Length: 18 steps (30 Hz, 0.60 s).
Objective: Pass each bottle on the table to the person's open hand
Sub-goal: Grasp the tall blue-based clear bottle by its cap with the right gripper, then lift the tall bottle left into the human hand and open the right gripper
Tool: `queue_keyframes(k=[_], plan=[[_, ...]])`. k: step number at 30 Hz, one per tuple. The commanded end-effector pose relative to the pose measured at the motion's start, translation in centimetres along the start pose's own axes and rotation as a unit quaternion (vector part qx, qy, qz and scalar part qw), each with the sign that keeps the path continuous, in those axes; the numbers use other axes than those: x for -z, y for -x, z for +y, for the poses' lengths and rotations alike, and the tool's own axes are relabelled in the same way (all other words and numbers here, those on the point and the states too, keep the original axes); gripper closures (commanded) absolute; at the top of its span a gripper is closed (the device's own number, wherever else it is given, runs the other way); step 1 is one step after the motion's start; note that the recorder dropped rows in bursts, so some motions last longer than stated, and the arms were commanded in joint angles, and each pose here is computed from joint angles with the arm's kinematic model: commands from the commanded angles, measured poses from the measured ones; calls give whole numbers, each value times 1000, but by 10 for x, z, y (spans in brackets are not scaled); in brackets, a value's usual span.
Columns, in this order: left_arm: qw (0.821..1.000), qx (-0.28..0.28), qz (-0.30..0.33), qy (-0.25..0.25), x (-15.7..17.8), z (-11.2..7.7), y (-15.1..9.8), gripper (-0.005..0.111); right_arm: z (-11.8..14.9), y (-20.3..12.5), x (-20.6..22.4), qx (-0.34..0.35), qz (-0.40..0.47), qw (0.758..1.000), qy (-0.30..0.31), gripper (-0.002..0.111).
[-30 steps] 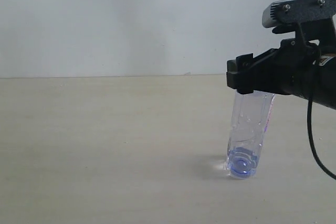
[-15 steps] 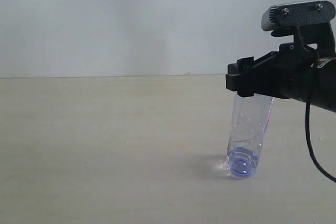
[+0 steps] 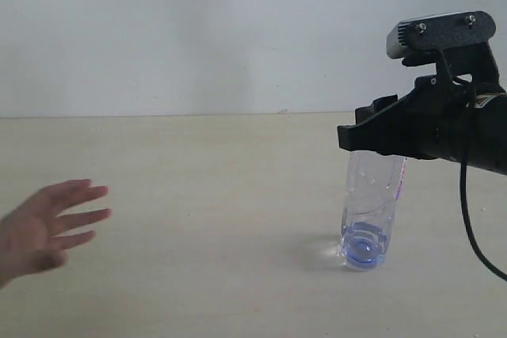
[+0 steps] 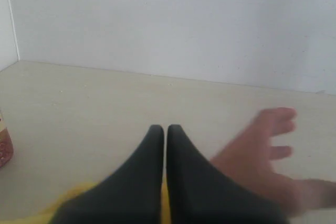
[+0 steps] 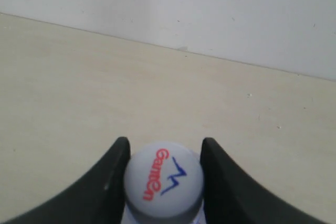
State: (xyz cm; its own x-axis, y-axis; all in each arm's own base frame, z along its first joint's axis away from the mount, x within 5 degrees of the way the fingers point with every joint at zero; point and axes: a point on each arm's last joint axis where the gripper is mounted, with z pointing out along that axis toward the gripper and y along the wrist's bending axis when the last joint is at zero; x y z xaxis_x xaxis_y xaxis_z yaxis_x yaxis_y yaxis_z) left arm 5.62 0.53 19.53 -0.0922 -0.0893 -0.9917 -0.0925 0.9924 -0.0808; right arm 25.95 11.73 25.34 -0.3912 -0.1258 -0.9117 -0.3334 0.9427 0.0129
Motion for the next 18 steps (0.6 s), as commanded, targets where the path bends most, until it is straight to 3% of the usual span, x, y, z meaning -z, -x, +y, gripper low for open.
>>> queue_keyframes(k=[1, 8, 18], plan=[[1000, -3, -4, 1, 0, 0, 2, 103, -3, 9, 7, 24, -25, 999, -8, 108], [1000, -3, -4, 1, 0, 0, 2, 103, 1, 31, 52, 24, -62, 997, 30, 108], [1000, -3, -4, 1, 0, 0, 2, 103, 77, 29, 84, 67, -80, 976, 189, 108]])
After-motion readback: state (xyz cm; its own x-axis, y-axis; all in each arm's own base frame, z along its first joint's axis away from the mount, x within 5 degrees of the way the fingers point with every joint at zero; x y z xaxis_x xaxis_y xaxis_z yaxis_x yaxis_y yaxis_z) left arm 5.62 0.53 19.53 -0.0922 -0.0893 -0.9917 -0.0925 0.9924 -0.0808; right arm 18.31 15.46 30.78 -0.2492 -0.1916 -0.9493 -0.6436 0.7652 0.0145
